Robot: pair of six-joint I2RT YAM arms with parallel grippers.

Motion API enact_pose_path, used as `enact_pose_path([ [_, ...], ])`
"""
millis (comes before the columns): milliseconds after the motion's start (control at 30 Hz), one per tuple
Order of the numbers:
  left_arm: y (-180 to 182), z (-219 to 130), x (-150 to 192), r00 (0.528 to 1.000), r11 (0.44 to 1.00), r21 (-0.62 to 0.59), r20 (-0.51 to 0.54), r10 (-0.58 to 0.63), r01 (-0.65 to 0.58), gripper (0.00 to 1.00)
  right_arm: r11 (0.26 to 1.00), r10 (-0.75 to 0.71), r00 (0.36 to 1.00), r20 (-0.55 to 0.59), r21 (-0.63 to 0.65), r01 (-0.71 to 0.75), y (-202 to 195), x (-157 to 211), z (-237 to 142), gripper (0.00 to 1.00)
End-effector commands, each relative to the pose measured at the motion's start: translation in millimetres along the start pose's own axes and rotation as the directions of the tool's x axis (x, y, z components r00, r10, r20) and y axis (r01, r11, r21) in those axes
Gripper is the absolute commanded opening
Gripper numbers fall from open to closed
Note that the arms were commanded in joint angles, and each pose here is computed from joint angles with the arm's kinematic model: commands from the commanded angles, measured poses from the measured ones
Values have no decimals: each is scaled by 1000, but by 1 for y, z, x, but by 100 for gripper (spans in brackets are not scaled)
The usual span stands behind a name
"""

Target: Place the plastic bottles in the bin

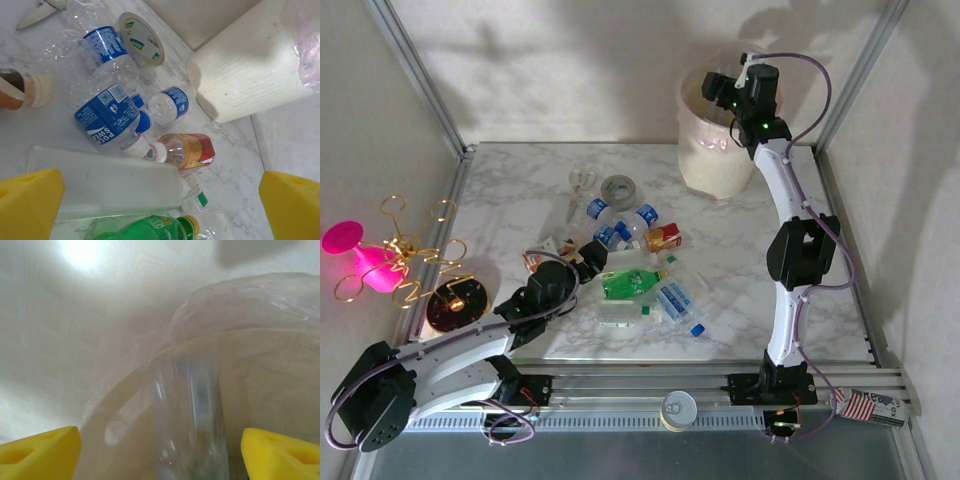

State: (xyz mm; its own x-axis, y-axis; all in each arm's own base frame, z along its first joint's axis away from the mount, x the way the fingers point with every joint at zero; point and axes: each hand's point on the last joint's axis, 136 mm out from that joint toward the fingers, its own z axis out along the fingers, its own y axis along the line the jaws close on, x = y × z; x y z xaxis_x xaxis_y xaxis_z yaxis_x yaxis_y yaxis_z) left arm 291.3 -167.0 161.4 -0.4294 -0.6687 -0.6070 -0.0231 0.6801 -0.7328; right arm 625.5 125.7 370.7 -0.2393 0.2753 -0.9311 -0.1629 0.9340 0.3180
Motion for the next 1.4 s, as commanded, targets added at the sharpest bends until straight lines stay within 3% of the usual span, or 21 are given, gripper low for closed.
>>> enact_pose_path([
  [0,9,-3,-8,999,999,-37,40,-7,8,100,1000,-14,998,56,0,14,6,-31,-17,91],
  [200,11,-1,-17,998,998,-61,68,2,2,99,999,-22,994,103,-39,27,23,-52,-61,98],
  [367,15,1,-35,992,994,-107,118,35,-23,100,992,-1,993,115,-128,16,51,-38,-110,99],
  [633,29,2,-79,974,975,-211,194,114,-72,100,971,1,1000,17,-240,3,97,53,-181,99],
  [967,72,12,-111,975,949,-313,200,96,-29,100,961,64,971,-229,-249,-122,96,190,-223,99],
  [1200,103,26,-115,985,925,-379,143,97,-36,100,968,45,936,-350,-217,-128,89,244,-230,99],
  [1367,123,41,-117,988,894,-441,80,130,-82,100,965,42,929,-369,-227,-134,90,256,-231,99],
])
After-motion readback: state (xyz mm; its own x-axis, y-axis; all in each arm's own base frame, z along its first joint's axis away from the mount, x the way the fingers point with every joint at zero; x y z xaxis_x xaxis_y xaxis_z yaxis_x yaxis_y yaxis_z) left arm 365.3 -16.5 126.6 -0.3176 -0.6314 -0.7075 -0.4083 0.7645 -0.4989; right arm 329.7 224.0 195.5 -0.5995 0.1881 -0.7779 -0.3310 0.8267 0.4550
